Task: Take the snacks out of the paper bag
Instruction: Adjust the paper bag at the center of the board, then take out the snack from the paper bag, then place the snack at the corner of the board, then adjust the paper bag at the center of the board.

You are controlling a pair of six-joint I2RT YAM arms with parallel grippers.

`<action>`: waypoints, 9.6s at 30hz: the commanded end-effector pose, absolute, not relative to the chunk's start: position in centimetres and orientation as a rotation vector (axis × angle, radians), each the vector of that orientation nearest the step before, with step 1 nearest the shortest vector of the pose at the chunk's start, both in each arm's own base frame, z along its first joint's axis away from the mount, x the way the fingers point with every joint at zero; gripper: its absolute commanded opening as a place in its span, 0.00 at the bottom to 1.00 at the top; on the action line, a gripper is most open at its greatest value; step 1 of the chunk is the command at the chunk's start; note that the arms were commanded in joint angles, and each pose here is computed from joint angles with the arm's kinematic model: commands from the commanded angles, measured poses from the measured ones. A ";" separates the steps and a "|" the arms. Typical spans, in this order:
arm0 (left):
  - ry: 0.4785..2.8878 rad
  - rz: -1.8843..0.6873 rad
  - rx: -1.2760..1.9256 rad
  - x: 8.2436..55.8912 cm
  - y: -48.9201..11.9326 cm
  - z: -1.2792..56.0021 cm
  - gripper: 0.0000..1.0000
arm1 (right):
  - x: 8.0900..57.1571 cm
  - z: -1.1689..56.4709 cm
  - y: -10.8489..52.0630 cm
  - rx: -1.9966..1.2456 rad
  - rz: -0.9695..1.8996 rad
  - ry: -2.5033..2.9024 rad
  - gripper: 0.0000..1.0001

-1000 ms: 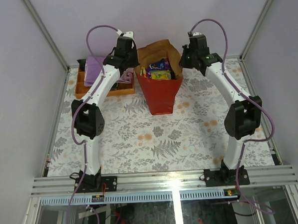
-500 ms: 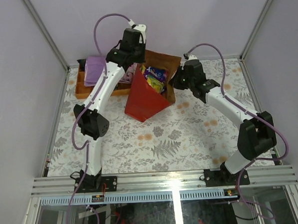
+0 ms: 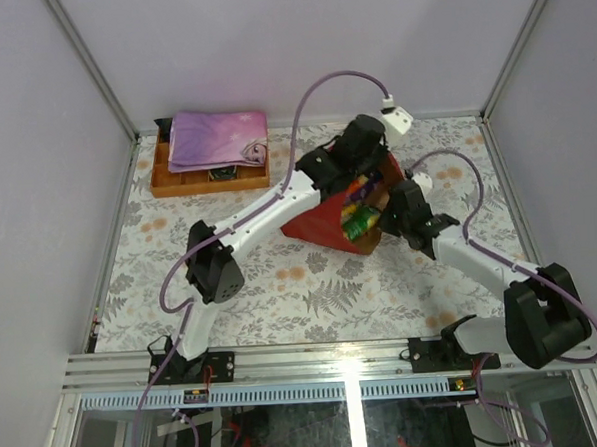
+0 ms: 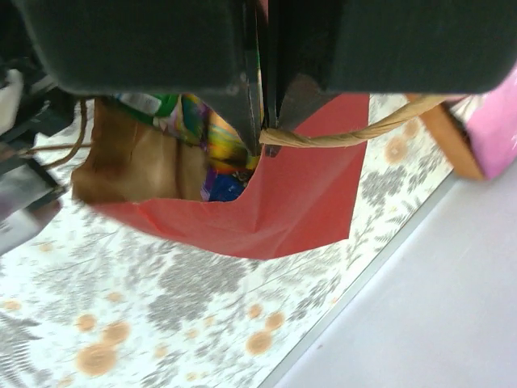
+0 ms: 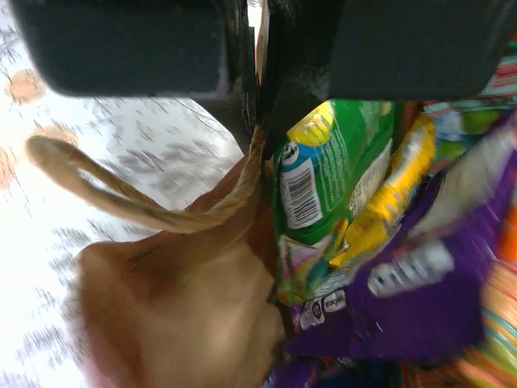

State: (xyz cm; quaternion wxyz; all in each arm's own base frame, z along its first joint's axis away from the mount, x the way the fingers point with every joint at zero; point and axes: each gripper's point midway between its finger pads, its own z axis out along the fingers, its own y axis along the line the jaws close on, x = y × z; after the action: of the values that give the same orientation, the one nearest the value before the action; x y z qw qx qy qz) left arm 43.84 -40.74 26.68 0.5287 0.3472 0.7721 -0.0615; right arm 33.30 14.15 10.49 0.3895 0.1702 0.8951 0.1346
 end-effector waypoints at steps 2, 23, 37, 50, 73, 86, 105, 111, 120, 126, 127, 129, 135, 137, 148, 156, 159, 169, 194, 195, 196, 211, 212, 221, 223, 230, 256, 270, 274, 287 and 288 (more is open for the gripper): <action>1.623 -0.221 0.812 43.7 -45.4 29.7 0.00 | 29.7 5.0 12.2 0.605 0.363 2.270 0.04; 1.405 -0.171 0.897 51.4 -41.7 26.5 0.00 | 40.7 4.3 20.3 0.681 0.694 2.156 0.49; 1.499 -0.240 0.815 49.4 -39.4 24.0 0.00 | 35.3 11.3 18.0 0.546 0.802 2.063 0.90; 1.521 -0.210 0.759 49.6 -39.7 23.6 0.00 | 41.1 7.2 22.8 0.502 1.002 2.161 0.62; 1.576 -0.184 0.767 49.6 -39.1 21.8 0.00 | 34.1 12.0 22.9 0.242 1.088 2.277 0.00; 1.579 -0.147 0.720 50.0 -36.7 24.5 0.00 | 30.2 21.4 13.0 0.208 0.942 2.167 0.00; 1.628 -0.289 0.801 47.0 -34.3 23.8 0.00 | 37.5 30.0 -1.2 0.748 0.717 1.549 0.00; 1.672 -0.327 0.813 45.8 -34.0 22.6 0.00 | 42.1 28.3 -4.4 0.820 0.671 1.533 0.00; 1.783 -0.625 1.095 41.6 -35.8 20.4 0.00 | 50.7 22.0 -5.2 0.750 0.936 1.739 0.00; 1.780 -0.646 1.167 40.1 -35.4 20.3 0.00 | 53.8 17.7 -6.8 0.773 0.910 1.840 0.00; 1.777 -0.653 1.181 39.8 -35.4 20.3 0.00 | 54.1 17.1 -7.5 0.787 0.876 1.861 0.00; 1.769 -0.674 1.199 39.4 -35.5 20.4 0.00 | 54.7 16.1 -8.5 0.795 0.806 1.895 0.00; 1.782 -0.726 1.213 39.0 -36.4 20.1 0.00 | 55.0 14.3 -12.0 0.870 0.604 1.937 0.00; 1.791 -0.724 1.185 39.4 -36.8 20.2 0.00 | 55.3 14.5 -13.3 0.892 0.567 1.922 0.00; 1.790 -0.810 1.114 40.5 -38.5 21.5 0.00 | 56.9 11.4 -14.5 1.019 0.644 1.908 0.05; 1.772 -0.844 0.986 41.8 -39.4 22.7 0.00 | 54.3 10.2 -14.0 1.155 0.509 1.843 0.05; 1.761 -0.855 0.975 41.6 -39.4 22.8 0.00 | 52.8 9.9 -13.0 1.202 0.518 1.785 0.00; 1.783 -0.871 0.971 41.2 -39.3 21.8 0.00 | 51.0 8.9 -11.9 1.467 0.516 1.489 0.00; 1.803 -0.819 1.019 41.4 -37.4 21.9 0.00 | 58.5 17.2 -4.4 1.141 0.770 1.432 1.00; 1.806 -0.810 1.021 41.4 -37.3 21.9 0.00 | 57.4 17.5 -3.6 1.125 0.789 1.454 1.00; 1.810 -0.800 1.025 41.4 -37.1 21.8 0.00 | 56.2 17.7 -3.0 1.111 0.804 1.472 1.00; 1.696 -0.767 0.952 38.2 -34.4 27.4 1.00 | 36.2 19.2 7.4 0.706 0.696 1.799 0.99; 1.647 -0.777 0.924 37.7 -34.1 29.1 1.00 | 35.4 19.6 7.7 0.678 0.698 1.810 1.00; 1.438 -0.875 0.455 32.6 -28.3 36.7 1.00 | 32.1 26.9 9.2 0.518 0.636 1.801 0.99; 1.419 -0.902 0.435 31.7 -27.8 36.9 1.00 | 32.8 28.4 9.7 0.461 0.618 1.797 0.99; 1.551 -0.917 0.531 30.8 -28.6 34.5 1.00 | 35.5 30.1 14.7 0.222 0.733 1.873 1.00; 2.032 -0.457 -0.483 31.5 -11.9 17.5 1.00 | 24.7 21.8 21.5 -0.515 0.610 2.047 1.00; 2.035 -0.362 -0.481 40.8 -10.0 16.4 0.95 | 36.4 22.7 16.6 0.100 0.923 2.074 0.77; 2.086 -0.406 -0.476 43.9 -10.5 14.9 0.90 | 39.2 20.3 17.4 0.210 1.021 2.106 0.73; 2.174 -0.631 -0.445 46.1 -14.6 12.1 0.55 | 41.9 14.2 18.3 0.337 1.077 2.194 0.50; 2.176 -0.647 -0.435 46.1 -15.0 12.1 0.52 | 42.0 13.3 18.3 0.349 1.074 2.215 0.46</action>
State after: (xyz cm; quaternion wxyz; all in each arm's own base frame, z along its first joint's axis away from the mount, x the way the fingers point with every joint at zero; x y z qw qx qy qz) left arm 45.52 -13.09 11.87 0.4073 -0.1916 0.8669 -0.2143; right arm 40.26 17.56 11.72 0.3007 0.1430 0.8592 0.3885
